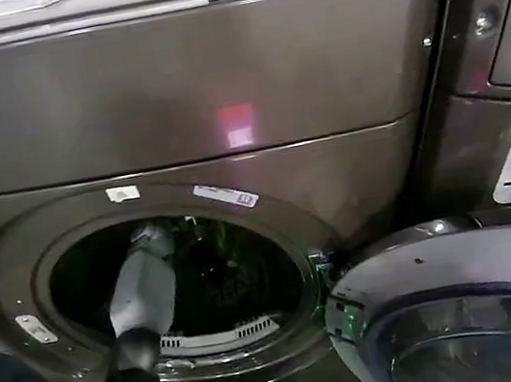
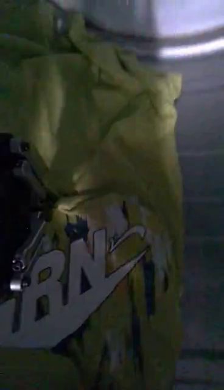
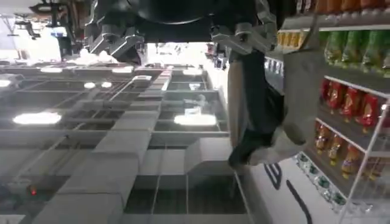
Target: Grasp the clothes from the dryer.
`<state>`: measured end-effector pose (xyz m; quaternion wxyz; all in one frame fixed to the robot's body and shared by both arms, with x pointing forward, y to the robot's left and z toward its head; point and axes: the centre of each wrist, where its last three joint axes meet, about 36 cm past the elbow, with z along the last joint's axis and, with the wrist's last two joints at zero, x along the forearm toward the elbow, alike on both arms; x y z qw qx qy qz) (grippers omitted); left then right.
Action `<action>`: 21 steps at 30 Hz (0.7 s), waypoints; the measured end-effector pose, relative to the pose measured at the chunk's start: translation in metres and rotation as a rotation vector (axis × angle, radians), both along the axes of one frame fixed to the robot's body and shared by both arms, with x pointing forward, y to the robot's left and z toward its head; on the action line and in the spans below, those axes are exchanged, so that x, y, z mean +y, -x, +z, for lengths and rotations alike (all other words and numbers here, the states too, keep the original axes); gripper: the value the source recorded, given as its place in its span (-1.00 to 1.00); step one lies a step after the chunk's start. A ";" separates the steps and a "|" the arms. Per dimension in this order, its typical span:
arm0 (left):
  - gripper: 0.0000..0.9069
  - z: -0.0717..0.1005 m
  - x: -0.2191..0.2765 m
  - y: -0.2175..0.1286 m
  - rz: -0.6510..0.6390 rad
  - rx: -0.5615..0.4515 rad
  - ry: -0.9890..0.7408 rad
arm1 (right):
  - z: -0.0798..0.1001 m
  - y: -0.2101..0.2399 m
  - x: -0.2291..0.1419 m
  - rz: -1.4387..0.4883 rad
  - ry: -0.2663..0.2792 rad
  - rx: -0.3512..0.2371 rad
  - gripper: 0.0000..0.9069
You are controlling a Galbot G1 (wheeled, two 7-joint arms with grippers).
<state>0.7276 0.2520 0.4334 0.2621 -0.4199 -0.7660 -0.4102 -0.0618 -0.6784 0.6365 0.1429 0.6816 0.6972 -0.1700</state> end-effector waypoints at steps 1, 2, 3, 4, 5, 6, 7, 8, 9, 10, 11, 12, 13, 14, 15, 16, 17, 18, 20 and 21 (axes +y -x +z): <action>-1.00 0.002 -0.003 0.001 0.035 -0.049 0.024 | 0.001 0.000 0.000 0.001 -0.001 0.002 1.00; -1.00 0.005 -0.006 0.001 0.070 -0.094 0.049 | 0.001 -0.001 0.000 0.000 -0.002 0.004 1.00; -1.00 0.009 -0.010 0.002 0.113 -0.143 0.080 | 0.000 -0.001 0.001 -0.001 -0.004 0.005 1.00; -1.00 0.012 -0.013 0.003 0.156 -0.188 0.109 | -0.001 -0.002 0.001 -0.001 -0.007 0.008 1.00; -1.00 0.014 -0.015 0.004 0.196 -0.225 0.132 | -0.001 -0.002 0.002 -0.001 -0.009 0.008 1.00; -1.00 0.017 -0.017 0.005 0.242 -0.264 0.158 | -0.001 -0.002 0.003 0.000 -0.011 0.007 1.00; -1.00 0.020 -0.019 0.007 0.286 -0.300 0.183 | 0.000 -0.002 0.004 -0.001 -0.012 0.006 1.00; -1.00 0.023 -0.021 0.008 0.325 -0.331 0.206 | 0.000 -0.003 0.004 0.000 -0.014 0.006 1.00; -1.00 0.025 -0.024 0.010 0.366 -0.364 0.231 | 0.000 -0.003 0.005 0.001 -0.015 0.004 1.00; -1.00 0.028 -0.027 0.012 0.405 -0.396 0.255 | -0.001 -0.004 0.005 0.001 -0.017 0.005 1.00; -1.00 0.030 -0.029 0.014 0.440 -0.423 0.277 | -0.002 -0.004 0.005 0.002 -0.018 0.007 1.00; -1.00 0.032 -0.031 0.017 0.477 -0.451 0.300 | -0.002 -0.005 0.006 0.003 -0.016 0.008 1.00; -1.00 0.035 -0.035 0.020 0.511 -0.481 0.326 | -0.002 -0.006 0.006 0.004 -0.012 0.007 1.00; -1.00 0.038 -0.038 0.022 0.542 -0.505 0.350 | -0.001 -0.006 0.006 0.003 -0.010 0.004 1.00; -1.00 0.040 -0.041 0.024 0.577 -0.529 0.375 | -0.001 -0.006 0.006 0.002 -0.008 0.002 1.00; -1.00 0.043 -0.043 0.027 0.609 -0.548 0.400 | 0.000 -0.007 0.006 0.004 -0.006 0.001 1.00; -1.00 0.046 -0.046 0.029 0.636 -0.565 0.424 | 0.000 -0.007 0.007 0.004 -0.003 0.001 1.00; -1.00 0.049 -0.048 0.032 0.666 -0.578 0.453 | 0.000 -0.006 0.007 0.004 -0.001 0.000 1.00; -1.00 0.053 -0.052 0.038 0.721 -0.594 0.506 | 0.000 -0.005 0.008 0.003 0.000 0.002 1.00; -1.00 0.055 -0.054 0.041 0.743 -0.604 0.533 | 0.000 -0.004 0.008 0.003 0.002 0.002 1.00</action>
